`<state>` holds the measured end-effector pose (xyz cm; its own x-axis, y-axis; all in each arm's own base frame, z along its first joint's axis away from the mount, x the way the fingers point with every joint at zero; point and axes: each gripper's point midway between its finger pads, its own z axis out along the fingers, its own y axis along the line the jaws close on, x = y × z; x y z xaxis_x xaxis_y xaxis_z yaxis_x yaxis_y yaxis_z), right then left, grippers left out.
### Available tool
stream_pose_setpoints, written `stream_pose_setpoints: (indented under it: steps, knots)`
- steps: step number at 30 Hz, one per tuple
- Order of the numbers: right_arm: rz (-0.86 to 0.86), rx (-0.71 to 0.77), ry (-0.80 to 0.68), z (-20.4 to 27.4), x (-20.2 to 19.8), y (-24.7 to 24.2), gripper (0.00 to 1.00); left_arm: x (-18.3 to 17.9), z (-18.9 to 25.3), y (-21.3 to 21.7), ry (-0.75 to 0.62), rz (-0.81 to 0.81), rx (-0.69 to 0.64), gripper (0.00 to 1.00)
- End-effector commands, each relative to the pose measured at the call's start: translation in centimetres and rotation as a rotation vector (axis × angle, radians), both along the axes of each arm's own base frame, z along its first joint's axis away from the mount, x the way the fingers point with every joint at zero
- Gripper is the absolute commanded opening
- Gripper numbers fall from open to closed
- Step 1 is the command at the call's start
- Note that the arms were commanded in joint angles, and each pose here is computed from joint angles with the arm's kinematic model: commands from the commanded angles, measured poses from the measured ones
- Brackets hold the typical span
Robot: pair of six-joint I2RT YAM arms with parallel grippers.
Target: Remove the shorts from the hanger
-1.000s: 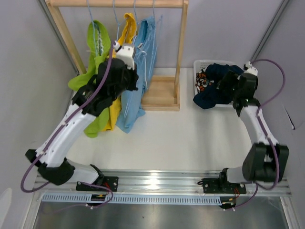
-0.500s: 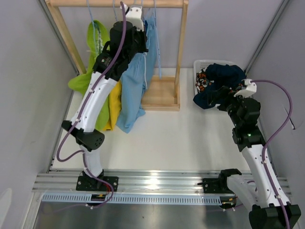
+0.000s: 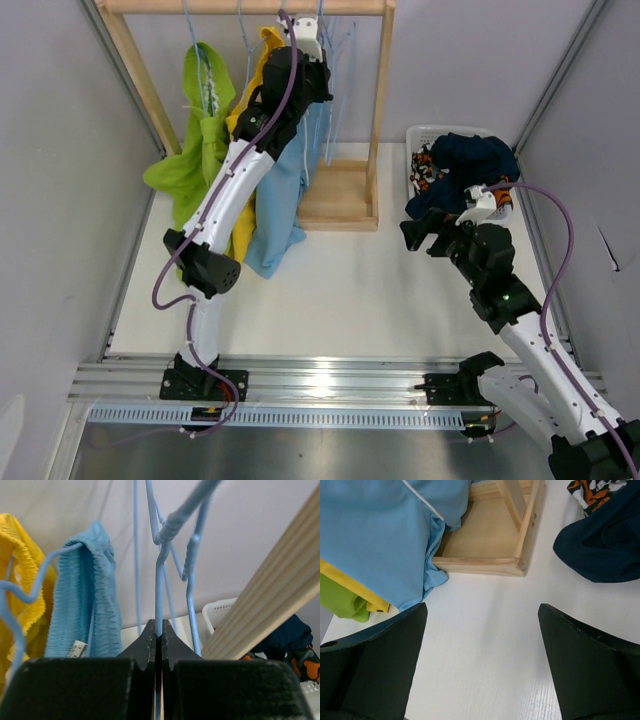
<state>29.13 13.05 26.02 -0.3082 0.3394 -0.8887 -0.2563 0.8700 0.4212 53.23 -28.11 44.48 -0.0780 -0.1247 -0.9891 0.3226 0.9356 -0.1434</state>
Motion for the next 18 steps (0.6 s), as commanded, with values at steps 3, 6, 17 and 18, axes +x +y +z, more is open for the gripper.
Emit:
stream_pose_setpoints:
  steps: [3,6,17,18]
  knots:
    - [-0.01,0.002,-0.024,0.3,-0.4,0.4,1.0,-0.2,5.4,1.6,-0.123,0.025,-0.123,0.0]
    - [-0.005,0.011,-0.025,0.4,-0.5,0.7,0.99,-0.2,6.4,2.5,-0.143,0.05,-0.143,0.0]
    - [0.01,-0.006,-0.029,0.6,-1.3,1.2,0.99,2.5,2.6,0.7,-0.066,-0.046,-0.189,0.03]
    - [0.009,-0.007,-0.029,0.6,-1.3,1.2,0.99,2.6,2.1,0.3,-0.055,-0.06,-0.187,0.06]
